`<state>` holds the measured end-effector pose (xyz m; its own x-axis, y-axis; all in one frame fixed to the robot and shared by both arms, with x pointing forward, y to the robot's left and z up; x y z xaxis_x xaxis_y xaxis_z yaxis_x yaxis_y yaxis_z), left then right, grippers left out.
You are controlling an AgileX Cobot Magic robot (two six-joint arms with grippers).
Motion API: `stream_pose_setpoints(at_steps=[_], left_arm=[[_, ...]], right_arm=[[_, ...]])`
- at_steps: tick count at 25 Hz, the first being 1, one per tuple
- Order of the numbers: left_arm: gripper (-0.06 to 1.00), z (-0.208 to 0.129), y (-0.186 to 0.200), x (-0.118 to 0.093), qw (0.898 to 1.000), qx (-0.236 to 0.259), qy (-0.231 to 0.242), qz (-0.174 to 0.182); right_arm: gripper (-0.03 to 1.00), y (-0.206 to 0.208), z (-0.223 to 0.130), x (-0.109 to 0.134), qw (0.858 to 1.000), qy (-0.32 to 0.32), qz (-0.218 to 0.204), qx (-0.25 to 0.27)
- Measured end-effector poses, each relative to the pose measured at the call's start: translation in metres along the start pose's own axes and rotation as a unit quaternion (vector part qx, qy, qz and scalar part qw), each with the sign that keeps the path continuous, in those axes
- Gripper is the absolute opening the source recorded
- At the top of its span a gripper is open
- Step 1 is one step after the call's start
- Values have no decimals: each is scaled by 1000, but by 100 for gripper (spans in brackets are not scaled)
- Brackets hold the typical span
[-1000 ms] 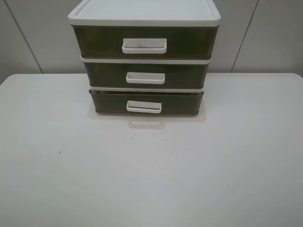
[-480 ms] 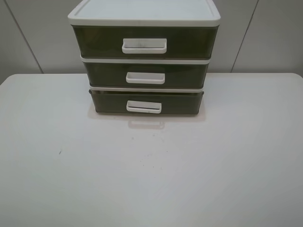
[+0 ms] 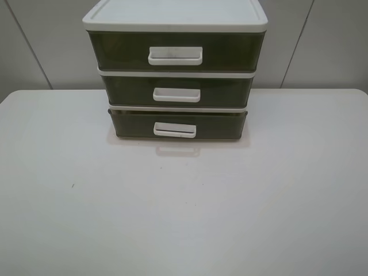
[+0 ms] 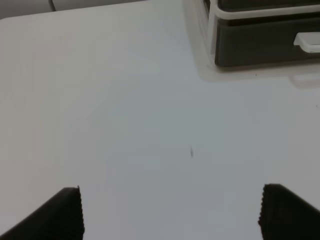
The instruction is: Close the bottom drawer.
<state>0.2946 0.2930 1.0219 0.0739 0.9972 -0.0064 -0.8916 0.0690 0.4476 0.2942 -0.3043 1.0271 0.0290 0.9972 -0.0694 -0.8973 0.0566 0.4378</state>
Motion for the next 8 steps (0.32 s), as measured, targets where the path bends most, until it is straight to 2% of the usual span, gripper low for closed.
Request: stream_pose_setpoints(at_steps=[8], left_arm=[[72,0,0,0,1000,0,0,0]], right_arm=[[82,0,0,0,1000,0,0,0]])
Point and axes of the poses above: a point on each arm's last joint axis where the gripper is mounted, y pointing back along that axis away from the gripper, x along the wrist's bending axis when the last joint is at zero, z = x × y, the point moved 7 cm from there along -y, pointing out along that axis toward the gripper, and after that the axes turned 4 degrees about y, right-handed, at the moved point
